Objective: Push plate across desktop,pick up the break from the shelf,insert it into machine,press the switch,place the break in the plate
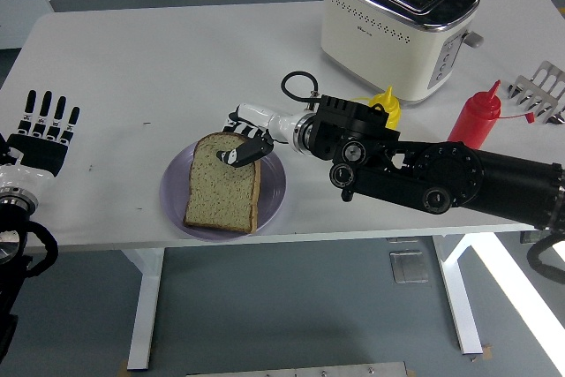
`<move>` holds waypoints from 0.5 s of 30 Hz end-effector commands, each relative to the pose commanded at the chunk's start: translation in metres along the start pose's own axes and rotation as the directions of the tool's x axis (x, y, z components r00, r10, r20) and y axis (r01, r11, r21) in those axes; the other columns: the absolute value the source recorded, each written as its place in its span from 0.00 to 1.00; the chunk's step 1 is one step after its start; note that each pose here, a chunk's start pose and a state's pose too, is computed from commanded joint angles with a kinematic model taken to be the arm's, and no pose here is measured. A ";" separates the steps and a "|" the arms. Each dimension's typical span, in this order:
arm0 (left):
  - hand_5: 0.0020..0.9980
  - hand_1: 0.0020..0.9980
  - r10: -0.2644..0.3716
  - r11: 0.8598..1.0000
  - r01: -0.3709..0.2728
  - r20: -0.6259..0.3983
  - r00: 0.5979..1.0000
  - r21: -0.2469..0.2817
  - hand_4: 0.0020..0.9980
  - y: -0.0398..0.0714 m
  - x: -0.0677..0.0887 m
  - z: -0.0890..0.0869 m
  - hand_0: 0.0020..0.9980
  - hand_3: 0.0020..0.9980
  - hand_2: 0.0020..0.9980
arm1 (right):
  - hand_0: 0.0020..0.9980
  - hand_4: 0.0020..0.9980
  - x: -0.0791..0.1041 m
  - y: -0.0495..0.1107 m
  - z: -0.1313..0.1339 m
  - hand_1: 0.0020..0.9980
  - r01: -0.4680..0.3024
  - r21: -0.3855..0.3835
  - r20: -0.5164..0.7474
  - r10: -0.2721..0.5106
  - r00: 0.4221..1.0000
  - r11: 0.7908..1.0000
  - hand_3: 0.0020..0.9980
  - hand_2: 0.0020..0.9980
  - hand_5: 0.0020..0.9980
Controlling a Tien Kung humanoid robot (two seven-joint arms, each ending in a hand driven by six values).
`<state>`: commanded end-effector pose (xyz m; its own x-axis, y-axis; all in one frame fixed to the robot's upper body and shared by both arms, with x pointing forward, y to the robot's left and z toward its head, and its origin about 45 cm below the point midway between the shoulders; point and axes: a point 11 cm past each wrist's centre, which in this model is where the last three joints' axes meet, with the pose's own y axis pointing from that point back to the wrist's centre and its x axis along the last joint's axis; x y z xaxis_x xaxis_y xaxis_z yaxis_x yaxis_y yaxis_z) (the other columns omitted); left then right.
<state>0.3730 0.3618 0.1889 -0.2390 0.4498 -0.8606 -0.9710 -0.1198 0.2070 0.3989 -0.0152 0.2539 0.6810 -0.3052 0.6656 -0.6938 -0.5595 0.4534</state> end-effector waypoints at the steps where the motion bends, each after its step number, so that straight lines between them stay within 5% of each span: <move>1: 0.96 0.80 0.000 1.000 0.000 0.000 1.000 0.000 0.80 0.000 0.000 0.000 0.85 0.86 0.82 | 0.79 0.69 0.000 0.000 0.000 0.82 -0.001 0.001 0.001 0.001 1.000 1.000 0.82 0.86 0.28; 15: 0.96 0.80 0.005 1.000 -0.005 0.001 1.000 -0.001 0.80 -0.001 0.001 0.000 0.85 0.86 0.82 | 0.80 0.72 0.004 -0.002 -0.002 0.83 -0.029 0.019 -0.003 0.029 1.000 0.999 0.84 0.87 0.31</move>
<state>0.3735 0.3621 0.1882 -0.2436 0.4498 -0.8593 -0.9698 -0.1231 0.2106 0.4022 -0.0140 0.2569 0.6603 -0.3191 0.6799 -0.7085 -0.5651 0.4228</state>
